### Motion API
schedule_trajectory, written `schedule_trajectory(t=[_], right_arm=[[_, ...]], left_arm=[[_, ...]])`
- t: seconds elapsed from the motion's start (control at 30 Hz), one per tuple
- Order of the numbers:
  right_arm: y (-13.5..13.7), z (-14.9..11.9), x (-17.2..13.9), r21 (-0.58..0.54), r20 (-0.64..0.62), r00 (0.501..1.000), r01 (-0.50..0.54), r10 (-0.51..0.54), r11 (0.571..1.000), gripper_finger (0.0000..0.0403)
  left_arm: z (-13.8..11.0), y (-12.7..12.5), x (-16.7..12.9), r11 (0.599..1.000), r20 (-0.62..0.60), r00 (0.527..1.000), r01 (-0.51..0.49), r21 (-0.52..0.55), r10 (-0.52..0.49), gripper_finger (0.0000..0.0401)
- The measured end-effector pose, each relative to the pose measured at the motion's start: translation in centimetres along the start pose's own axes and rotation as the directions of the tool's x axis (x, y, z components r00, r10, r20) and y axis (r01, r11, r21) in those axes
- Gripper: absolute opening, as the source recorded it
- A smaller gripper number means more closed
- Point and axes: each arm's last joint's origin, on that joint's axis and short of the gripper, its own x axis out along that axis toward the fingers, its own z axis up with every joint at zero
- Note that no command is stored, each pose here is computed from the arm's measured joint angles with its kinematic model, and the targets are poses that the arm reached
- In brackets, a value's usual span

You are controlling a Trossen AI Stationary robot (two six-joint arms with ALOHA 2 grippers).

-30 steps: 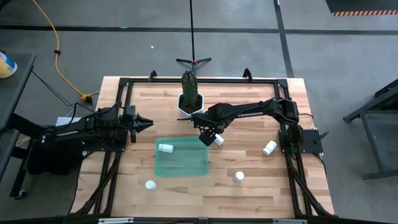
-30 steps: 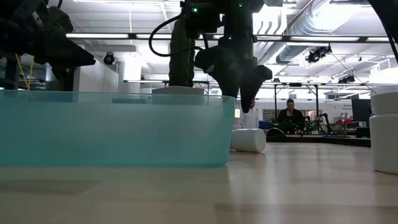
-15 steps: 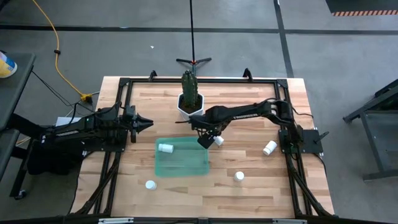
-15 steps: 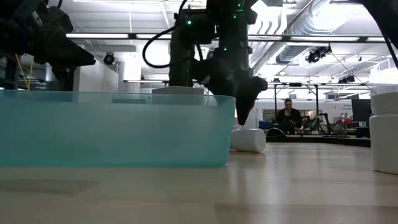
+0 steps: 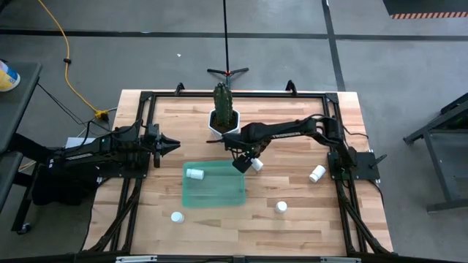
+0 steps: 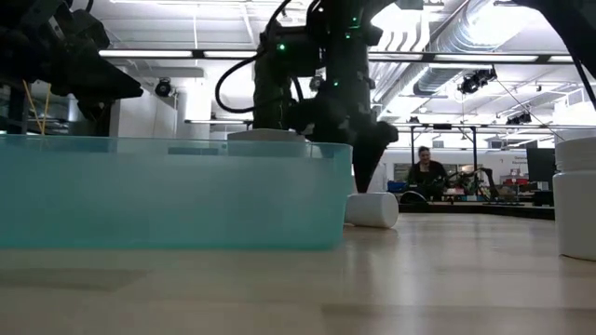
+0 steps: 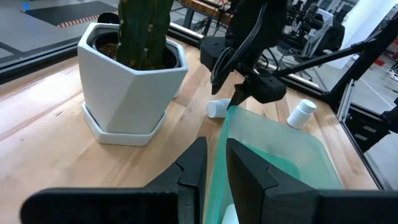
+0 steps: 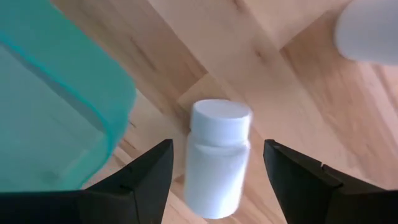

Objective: Pick and place pill bottles into a basket
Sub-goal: Put the white pill bottle into the green bin

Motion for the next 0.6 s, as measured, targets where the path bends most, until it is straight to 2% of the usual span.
schedule_trajectory(t=[0.23, 0.6], right_arm=[[0.29, 0.24, 0.37, -0.004, -0.002, 0.999, -0.039, 0.039, 0.999, 0.0242], [0.20, 0.52, 0.93, -0.006, -0.028, 0.998, -0.058, 0.058, 0.998, 0.0281]], left_arm=[[0.00, 0.00, 0.00, 1.000, 0.001, 1.000, 0.000, 0.000, 0.000, 0.0097], [0.00, 0.00, 0.00, 1.000, 0.000, 1.000, 0.000, 0.000, 0.000, 0.0097]])
